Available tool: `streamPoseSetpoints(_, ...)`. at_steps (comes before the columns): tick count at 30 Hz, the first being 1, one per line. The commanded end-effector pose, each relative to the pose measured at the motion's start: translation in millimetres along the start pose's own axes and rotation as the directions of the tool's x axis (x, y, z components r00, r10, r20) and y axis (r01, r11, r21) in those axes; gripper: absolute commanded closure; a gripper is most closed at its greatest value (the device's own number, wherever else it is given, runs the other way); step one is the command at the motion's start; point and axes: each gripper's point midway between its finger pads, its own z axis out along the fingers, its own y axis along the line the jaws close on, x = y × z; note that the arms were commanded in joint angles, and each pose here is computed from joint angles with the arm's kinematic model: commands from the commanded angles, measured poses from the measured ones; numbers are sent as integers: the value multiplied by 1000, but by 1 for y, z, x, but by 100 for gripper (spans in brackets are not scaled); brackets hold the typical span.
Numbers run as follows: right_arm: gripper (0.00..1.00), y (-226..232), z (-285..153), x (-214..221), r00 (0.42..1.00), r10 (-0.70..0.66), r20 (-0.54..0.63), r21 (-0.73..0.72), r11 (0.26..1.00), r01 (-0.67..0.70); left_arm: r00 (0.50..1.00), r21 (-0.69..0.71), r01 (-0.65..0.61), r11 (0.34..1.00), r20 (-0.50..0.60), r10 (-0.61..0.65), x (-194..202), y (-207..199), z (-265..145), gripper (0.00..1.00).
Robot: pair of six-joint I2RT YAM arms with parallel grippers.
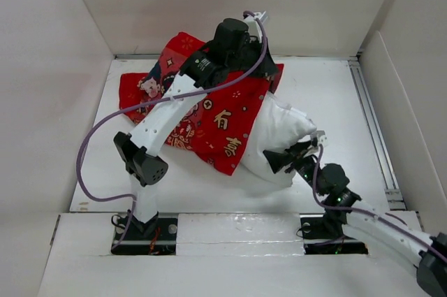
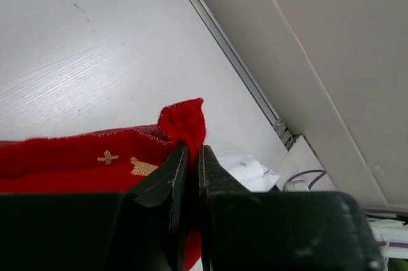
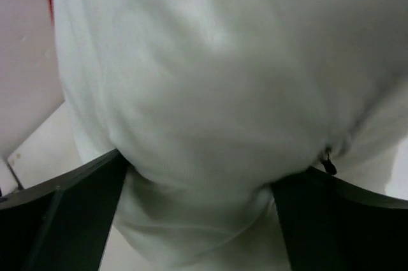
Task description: Put the pillow into the pillowcase
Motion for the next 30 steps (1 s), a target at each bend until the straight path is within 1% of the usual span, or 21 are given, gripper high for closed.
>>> streamPoseSetpoints(1,8,73,12,-44,982,-115,151,-334,929,161,996,190,-91,978,27,87,-8,-66,-13,100)
streamPoseSetpoints(2,24,79,17,-50,978,-125,165,-346,921,176,995,205,-99,974,36,93,-11,-75,-13,100)
streamPoseSetpoints(3,53,95,25,-74,969,-123,215,-368,909,197,994,220,-106,970,41,99,-11,-84,-18,100)
streamPoseSetpoints(4,99,101,32,-79,965,-155,213,-379,897,228,994,245,-108,963,34,103,-11,-88,-17,100)
streamPoseSetpoints(5,100,102,43,-79,970,-163,181,-372,902,221,994,268,-113,957,30,109,-9,-97,-21,100)
streamPoseSetpoints(6,100,108,49,-90,968,-164,191,-375,899,227,993,299,-116,947,37,110,-10,-110,-28,100)
streamPoseSetpoints(7,100,125,52,-116,958,-153,244,-406,880,244,993,315,-121,941,41,113,-11,-114,-31,100)
streamPoseSetpoints(9,100,143,54,-140,943,-139,301,-442,856,267,989,377,-146,915,62,132,-11,-140,-47,100)
streamPoseSetpoints(10,100,159,52,-166,929,-126,348,-465,837,288,988,398,-153,905,69,137,-13,-146,-57,100)
streamPoseSetpoints(11,100,164,50,-176,926,-123,358,-467,835,292,987,411,-158,898,74,140,-14,-150,-64,100)
streamPoseSetpoints(14,100,156,54,-200,908,-110,403,-376,885,274,984,453,-178,873,97,151,-19,-162,-87,100)
streamPoseSetpoints(15,100,144,72,-185,922,-151,357,-327,904,275,984,453,-178,873,96,151,-19,-163,-92,100)
streamPoseSetpoints(16,100,126,85,-181,924,-163,347,-243,936,256,981,461,-189,867,117,152,-23,-168,-104,100)
streamPoseSetpoints(17,100,113,95,-162,937,-176,303,-207,947,245,982,452,-189,872,101,160,-19,-165,-107,100)
streamPoseSetpoints(18,100,94,109,-136,945,-205,255,-162,954,251,974,420,-218,881,141,174,-26,-162,-117,100)
streamPoseSetpoints(19,100,93,112,-135,941,-212,264,-161,952,260,976,387,-210,898,141,167,-26,-156,-118,100)
streamPoseSetpoints(20,100,81,112,-118,946,-222,237,-146,954,261,974,354,-215,910,150,172,-28,-151,-120,100)
streamPoseSetpoints(23,100,66,101,-115,945,-198,262,-107,967,232,972,271,-221,937,141,189,-25,-135,-125,100)
streamPoseSetpoints(26,100,44,100,-81,962,-185,199,-75,976,203,967,287,-239,928,155,201,-26,-140,-139,100)
streamPoseSetpoints(28,100,35,101,-50,977,-156,148,-94,981,171,964,303,-248,920,172,204,-29,-145,-145,100)
streamPoseSetpoints(30,100,32,108,-24,989,-92,119,-131,985,108,968,350,-248,903,138,212,-19,-149,-140,100)
